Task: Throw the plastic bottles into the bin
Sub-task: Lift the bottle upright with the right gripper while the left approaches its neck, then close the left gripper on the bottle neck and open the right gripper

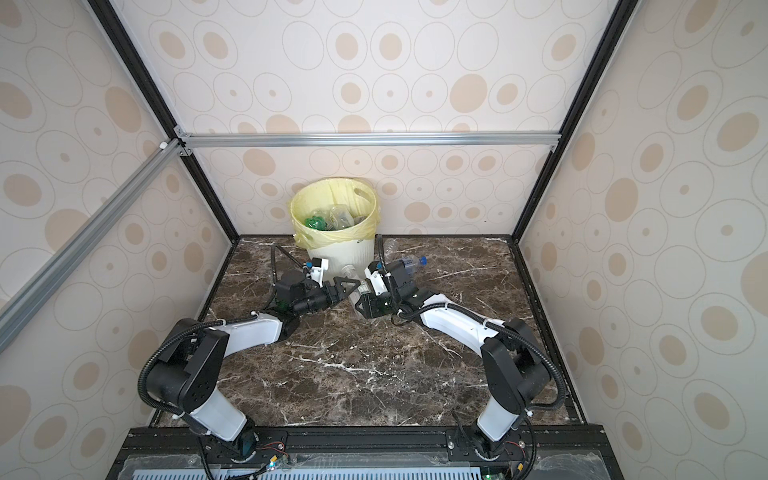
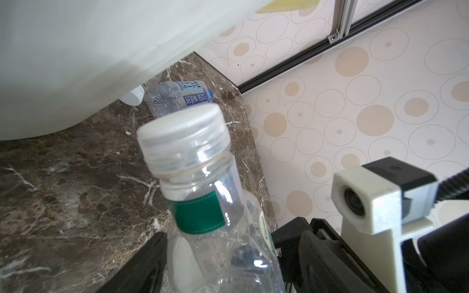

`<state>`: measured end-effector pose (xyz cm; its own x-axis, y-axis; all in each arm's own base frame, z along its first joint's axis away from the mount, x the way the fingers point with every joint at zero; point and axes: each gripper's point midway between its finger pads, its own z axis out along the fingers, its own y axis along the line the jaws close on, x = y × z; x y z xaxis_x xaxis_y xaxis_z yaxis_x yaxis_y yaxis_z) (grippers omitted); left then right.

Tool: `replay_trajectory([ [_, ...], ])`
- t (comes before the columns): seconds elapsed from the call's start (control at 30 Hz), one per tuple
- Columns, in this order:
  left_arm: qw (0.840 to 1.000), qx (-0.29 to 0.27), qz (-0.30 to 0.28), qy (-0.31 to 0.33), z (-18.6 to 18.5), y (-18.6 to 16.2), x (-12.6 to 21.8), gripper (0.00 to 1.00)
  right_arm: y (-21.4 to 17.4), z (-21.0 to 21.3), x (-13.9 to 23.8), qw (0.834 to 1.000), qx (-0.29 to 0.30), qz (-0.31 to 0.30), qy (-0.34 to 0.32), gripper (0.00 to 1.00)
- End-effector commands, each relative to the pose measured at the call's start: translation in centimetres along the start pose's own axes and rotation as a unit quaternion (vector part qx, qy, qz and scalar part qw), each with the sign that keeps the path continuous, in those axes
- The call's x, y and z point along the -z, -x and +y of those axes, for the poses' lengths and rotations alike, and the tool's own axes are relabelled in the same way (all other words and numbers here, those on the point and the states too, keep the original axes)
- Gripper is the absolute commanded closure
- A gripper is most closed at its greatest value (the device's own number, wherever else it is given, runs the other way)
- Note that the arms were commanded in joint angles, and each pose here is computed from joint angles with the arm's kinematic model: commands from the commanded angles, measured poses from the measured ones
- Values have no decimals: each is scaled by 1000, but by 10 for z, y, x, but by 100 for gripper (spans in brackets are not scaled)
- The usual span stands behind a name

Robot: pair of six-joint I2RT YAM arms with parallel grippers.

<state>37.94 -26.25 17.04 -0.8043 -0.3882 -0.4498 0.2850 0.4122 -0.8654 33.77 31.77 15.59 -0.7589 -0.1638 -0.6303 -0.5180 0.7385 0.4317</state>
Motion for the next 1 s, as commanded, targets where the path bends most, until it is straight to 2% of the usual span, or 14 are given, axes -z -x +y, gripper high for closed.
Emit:
replay_trajectory([
  [0.0,1000,-10,0,-30,-20,4,-7,19,22,13,15,999,17,-40,17,47],
  [0.23,1000,-9,1,-26,-20,2,-9,24,21,14,14,999,16,-41,21,47],
  [0.37,1000,-9,-1,-23,-19,2,-9,33,20,14,15,999,17,-41,20,47],
  [0.6,1000,-6,-7,-15,-15,3,-8,39,19,12,16,999,20,-39,17,46],
  [0.97,1000,0,-13,1,-9,2,-7,45,16,10,15,999,20,-36,15,39],
])
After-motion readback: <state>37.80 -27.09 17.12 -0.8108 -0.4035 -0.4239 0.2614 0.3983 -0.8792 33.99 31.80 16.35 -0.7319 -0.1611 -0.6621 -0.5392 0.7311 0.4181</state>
